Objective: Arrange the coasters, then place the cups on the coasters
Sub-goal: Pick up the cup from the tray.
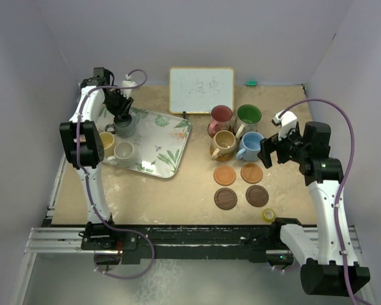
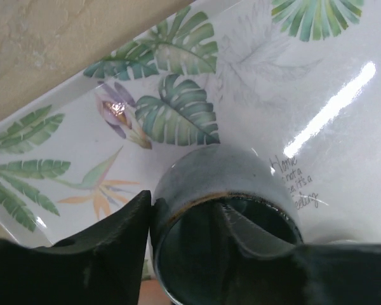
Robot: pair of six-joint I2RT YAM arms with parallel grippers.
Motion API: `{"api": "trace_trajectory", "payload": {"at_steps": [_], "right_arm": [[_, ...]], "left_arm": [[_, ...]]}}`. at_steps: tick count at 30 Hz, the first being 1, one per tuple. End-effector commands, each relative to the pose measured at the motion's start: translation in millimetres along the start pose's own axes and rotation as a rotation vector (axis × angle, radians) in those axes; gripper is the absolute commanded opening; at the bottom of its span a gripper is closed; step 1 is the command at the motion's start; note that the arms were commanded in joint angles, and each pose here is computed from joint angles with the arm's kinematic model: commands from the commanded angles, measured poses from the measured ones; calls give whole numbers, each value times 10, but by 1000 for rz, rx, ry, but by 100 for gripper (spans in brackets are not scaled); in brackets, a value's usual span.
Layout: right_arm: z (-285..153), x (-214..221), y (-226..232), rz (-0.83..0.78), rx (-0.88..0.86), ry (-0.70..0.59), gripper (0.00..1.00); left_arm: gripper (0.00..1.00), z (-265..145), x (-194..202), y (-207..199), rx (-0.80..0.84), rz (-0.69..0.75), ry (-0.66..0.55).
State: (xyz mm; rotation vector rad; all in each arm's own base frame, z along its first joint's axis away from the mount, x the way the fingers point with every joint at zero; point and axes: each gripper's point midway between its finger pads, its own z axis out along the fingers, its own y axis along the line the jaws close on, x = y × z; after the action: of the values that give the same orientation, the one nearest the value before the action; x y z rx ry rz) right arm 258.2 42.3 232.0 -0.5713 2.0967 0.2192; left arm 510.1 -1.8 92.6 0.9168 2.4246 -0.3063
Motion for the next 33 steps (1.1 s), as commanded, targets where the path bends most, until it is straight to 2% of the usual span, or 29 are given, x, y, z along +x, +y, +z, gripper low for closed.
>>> {"api": "trace_trajectory", "payload": {"at_steps": [1, 10, 16, 27, 33], "right_arm": [[-27, -122, -17, -29, 2, -42, 100], [-30, -122, -13, -29, 1, -43, 100], [-37, -128, -10, -30, 0, -47, 100], [-40, -130, 1, -30, -4, -49, 100], [-40, -132, 3, -31, -5, -50, 100]], "left_arm": [[34, 14, -137, 10, -28, 75, 17], [18, 109, -236, -241, 14, 84, 31], [15, 118, -284, -393, 14, 67, 21], [20, 137, -238, -459, -5, 45, 29], [9, 10, -353, -519, -17, 65, -3]]}}
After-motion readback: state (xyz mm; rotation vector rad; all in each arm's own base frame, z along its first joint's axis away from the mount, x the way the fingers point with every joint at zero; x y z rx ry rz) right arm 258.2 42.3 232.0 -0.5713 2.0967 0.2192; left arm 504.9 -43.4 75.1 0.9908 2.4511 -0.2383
